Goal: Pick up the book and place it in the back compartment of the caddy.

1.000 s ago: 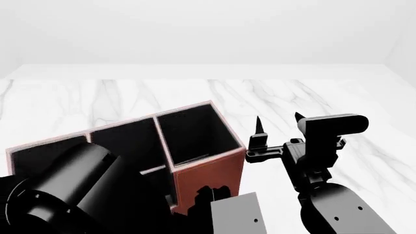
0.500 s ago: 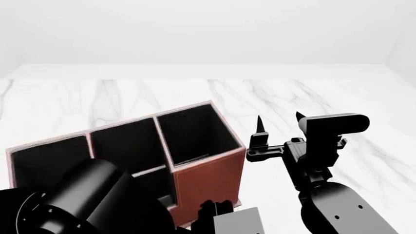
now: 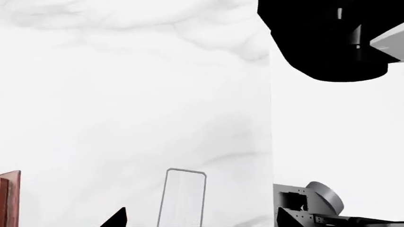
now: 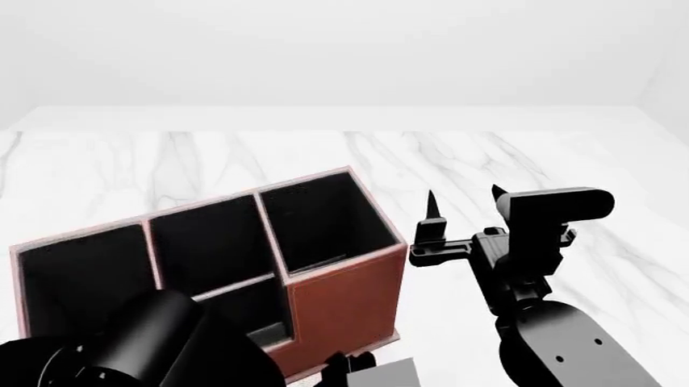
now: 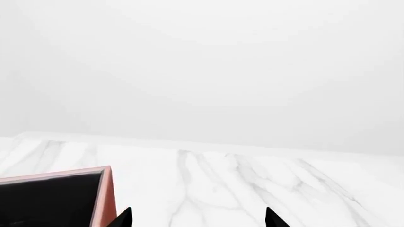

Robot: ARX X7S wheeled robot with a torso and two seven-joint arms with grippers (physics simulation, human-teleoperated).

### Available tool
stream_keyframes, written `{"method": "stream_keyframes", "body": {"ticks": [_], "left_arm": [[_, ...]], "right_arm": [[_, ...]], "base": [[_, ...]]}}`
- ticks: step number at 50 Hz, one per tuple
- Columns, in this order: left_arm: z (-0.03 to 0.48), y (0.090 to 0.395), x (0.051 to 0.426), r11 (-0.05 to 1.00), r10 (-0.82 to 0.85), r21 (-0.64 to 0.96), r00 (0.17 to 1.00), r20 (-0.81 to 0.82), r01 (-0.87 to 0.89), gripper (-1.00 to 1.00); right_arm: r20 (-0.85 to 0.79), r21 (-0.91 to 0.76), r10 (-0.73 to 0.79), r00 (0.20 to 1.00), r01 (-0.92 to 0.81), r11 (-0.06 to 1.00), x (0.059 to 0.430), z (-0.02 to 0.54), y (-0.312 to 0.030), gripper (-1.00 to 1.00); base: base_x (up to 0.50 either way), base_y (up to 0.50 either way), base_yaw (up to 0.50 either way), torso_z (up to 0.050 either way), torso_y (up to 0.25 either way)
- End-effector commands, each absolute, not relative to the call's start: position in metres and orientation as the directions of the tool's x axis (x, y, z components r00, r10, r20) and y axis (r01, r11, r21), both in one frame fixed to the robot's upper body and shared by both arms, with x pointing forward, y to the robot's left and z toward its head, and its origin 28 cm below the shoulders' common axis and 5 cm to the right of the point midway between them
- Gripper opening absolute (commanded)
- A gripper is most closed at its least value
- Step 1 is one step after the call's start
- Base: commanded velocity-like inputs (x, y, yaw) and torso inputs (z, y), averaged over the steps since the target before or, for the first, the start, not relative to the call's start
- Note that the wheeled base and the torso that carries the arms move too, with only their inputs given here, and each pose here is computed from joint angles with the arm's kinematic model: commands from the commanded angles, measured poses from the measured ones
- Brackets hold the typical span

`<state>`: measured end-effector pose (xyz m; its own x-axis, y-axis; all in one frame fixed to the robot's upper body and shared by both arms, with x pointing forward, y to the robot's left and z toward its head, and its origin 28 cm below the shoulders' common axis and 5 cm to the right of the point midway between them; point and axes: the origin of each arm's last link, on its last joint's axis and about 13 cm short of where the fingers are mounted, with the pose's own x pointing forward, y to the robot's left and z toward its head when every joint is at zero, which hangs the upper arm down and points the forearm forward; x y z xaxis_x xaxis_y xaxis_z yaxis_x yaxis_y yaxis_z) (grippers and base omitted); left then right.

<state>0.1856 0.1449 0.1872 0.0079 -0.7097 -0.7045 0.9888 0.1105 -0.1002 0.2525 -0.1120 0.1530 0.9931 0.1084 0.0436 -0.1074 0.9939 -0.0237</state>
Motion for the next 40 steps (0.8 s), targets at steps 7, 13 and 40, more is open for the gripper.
{"method": "stream_keyframes", "body": {"ticks": [7,13,40], "left_arm": [[0.168,0.147,0.188,0.128,-0.704,-0.141,-0.01,-0.71,0.982,1.0],[0.162,0.147,0.189,0.129,-0.702,-0.159,-0.023,-0.712,0.979,1.0],[0.137,0.152,0.193,0.161,-0.67,-0.211,-0.05,-0.741,0.964,1.0]], "right_arm": [[0.044,-0.023,0.109,0.993,-0.108,0.994,0.252,0.153,-0.112,1.0],[0.043,-0.021,0.109,0.993,-0.108,0.994,0.252,0.152,-0.112,1.0],[0.04,-0.018,0.105,0.994,-0.104,0.994,0.253,0.15,-0.113,1.0]], "base": [[0.0,0.0,0.0,0.0,0.0],[0.0,0.0,0.0,0.0,0.0],[0.0,0.0,0.0,0.0,0.0]]}}
